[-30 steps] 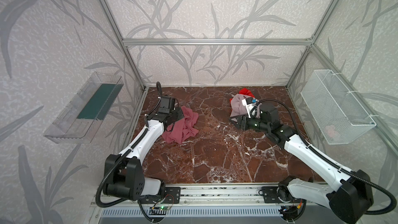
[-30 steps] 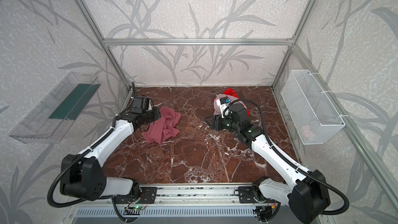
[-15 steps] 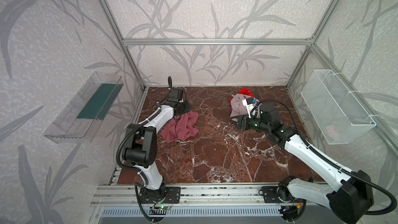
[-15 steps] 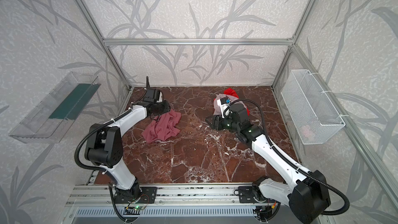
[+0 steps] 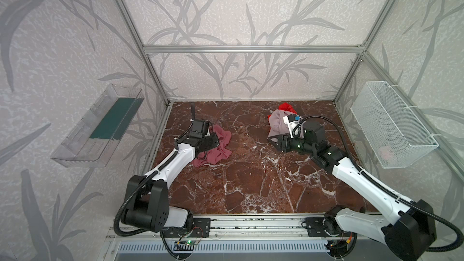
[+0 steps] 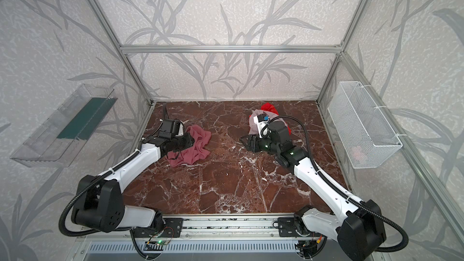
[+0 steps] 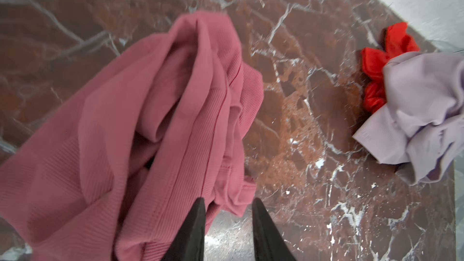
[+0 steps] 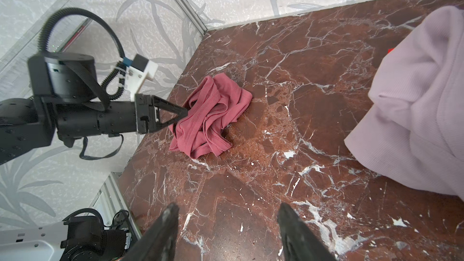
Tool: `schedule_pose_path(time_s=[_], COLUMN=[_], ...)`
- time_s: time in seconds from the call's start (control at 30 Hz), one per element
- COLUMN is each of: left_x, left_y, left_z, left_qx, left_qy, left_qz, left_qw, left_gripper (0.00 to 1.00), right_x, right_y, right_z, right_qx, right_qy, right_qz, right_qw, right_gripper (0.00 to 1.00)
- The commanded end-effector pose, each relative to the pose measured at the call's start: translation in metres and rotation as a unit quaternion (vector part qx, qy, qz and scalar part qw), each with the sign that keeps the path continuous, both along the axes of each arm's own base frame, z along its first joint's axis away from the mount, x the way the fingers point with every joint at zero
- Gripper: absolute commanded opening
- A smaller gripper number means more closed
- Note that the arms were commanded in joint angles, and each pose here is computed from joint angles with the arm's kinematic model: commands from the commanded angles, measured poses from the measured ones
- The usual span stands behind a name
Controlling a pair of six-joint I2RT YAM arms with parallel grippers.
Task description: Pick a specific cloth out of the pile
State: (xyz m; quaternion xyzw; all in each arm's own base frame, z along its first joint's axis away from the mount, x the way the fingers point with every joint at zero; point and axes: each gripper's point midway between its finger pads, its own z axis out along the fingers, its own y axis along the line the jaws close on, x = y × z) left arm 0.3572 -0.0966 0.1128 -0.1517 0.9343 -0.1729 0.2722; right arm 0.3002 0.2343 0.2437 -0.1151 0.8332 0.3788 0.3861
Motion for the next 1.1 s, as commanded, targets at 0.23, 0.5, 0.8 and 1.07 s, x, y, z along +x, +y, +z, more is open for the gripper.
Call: schedule_pose_path(time_s=[0.23, 0.5, 0.8, 1.07], left_x=[0.03, 0.073, 0.105, 0.106], left_y=[0.018, 0.052, 0.105, 0.131], left_z=[-0.047, -0.047, -0.058, -0.045], left_qx=[0.032, 0.065, 0.054, 0.036], left_qy=[0.034, 0.04, 0.048, 0.029], left_qz=[0.049, 0.083, 0.14, 0.153], left_qw=[0.998, 0.994, 0.988, 0.987], left_gripper=[0.28, 0.26, 0.26, 0.26], right_x=[0.0, 0.009, 0.022, 0.03], right_y=[-0.006, -0.004, 0.002, 0.006], right_z=[0.0, -0.002, 0.0, 0.001], right_qx=[-0.006, -0.022, -0.035, -0.041], right_qy=[-0.002, 0.0, 0.003, 0.002], right_qz=[-0.013, -0.016, -0.013, -0.01], right_qw=[1.0, 1.0, 0.999, 0.999], right_gripper=[0.63, 0.63, 0.63, 0.63])
